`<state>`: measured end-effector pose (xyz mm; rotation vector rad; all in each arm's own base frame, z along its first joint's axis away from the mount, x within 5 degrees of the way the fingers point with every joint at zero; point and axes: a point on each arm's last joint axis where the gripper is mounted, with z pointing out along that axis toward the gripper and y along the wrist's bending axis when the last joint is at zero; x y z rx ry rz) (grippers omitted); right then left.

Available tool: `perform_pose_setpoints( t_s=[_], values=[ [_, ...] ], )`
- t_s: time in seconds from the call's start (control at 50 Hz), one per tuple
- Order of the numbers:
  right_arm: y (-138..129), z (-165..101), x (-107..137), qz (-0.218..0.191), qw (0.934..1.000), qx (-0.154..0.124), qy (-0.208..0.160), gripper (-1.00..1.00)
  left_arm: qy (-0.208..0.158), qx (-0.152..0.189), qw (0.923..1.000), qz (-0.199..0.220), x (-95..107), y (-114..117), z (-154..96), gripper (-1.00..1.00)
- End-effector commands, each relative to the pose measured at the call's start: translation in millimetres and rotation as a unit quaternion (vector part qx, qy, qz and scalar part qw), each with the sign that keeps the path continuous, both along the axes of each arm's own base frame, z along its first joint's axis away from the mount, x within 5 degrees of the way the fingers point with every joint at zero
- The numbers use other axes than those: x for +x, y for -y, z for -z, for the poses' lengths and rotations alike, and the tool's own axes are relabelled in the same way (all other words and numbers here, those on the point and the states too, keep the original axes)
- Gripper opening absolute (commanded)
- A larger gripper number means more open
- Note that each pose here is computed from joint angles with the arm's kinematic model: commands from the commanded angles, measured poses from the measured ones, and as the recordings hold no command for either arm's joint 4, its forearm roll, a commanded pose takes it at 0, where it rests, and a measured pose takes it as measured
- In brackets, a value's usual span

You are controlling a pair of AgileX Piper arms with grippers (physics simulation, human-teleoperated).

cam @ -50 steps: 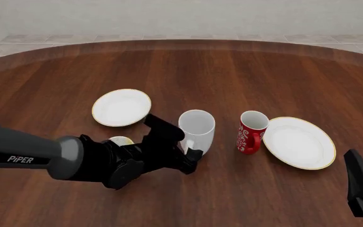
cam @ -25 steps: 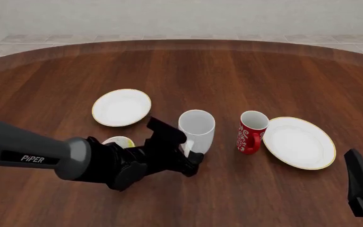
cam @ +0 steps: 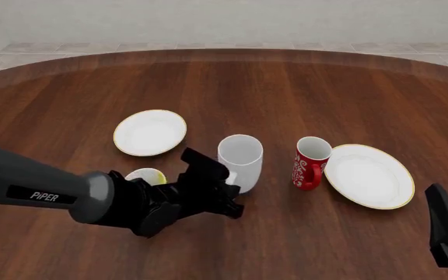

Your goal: Put the white mug on the left plate.

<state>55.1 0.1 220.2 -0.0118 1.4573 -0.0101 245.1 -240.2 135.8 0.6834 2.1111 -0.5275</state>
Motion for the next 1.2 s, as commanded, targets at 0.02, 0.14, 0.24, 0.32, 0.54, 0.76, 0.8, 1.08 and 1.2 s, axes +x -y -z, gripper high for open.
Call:
perform_pose_setpoints(
  t_s=[0.02, 0.14, 0.24, 0.32, 0.54, 0.76, 0.8, 1.08, 1.2],
  values=[
    [-0.1, -1.0, -0.2, -0.001, 1.0000, -0.002, 0.000, 1.00, 0.000, 0.006, 1.0000, -0.007, 2.3, -5.8, 4.3, -1.00],
    [-0.1, -0.8, -0.2, 0.000, 1.0000, -0.002, 0.000, 1.00, 0.000, 0.005, 0.9999, -0.009, 2.6, -6.5, 3.0, -1.00],
    [-0.1, 0.5, 0.1, 0.000, 1.0000, -0.003, 0.001, 1.00, 0.006, 0.007, 0.9999, -0.009, 3.8, -9.2, -0.2, -1.00],
    [0.0, -0.2, 0.0, 0.000, 1.0000, -0.002, 0.001, 1.00, 0.013, 0.007, 0.9999, -0.007, 3.3, -10.3, -8.0, -1.00],
    [0.1, -0.4, -0.1, 0.001, 1.0000, -0.001, 0.001, 1.00, 0.029, 0.005, 0.9996, -0.002, 1.8, -13.0, -26.9, -1.00],
    [0.1, -1.5, -0.3, 0.001, 1.0000, 0.000, 0.002, 1.00, 0.042, 0.005, 0.9991, 0.000, 2.7, -14.8, -42.6, -1.00],
    [0.1, -1.2, -0.2, 0.001, 1.0000, 0.001, 0.002, 1.00, 0.044, 0.004, 0.9990, 0.002, 1.8, -14.1, -46.3, -1.00],
    [0.1, -1.1, -0.2, 0.001, 1.0000, 0.002, 0.002, 1.00, 0.049, 0.002, 0.9988, 0.008, -1.3, -12.4, -58.2, -1.00],
    [0.1, -1.0, -0.2, 0.001, 1.0000, 0.002, 0.002, 1.00, 0.056, 0.001, 0.9983, 0.011, -2.8, -13.4, -68.5, -1.00]
  ],
)
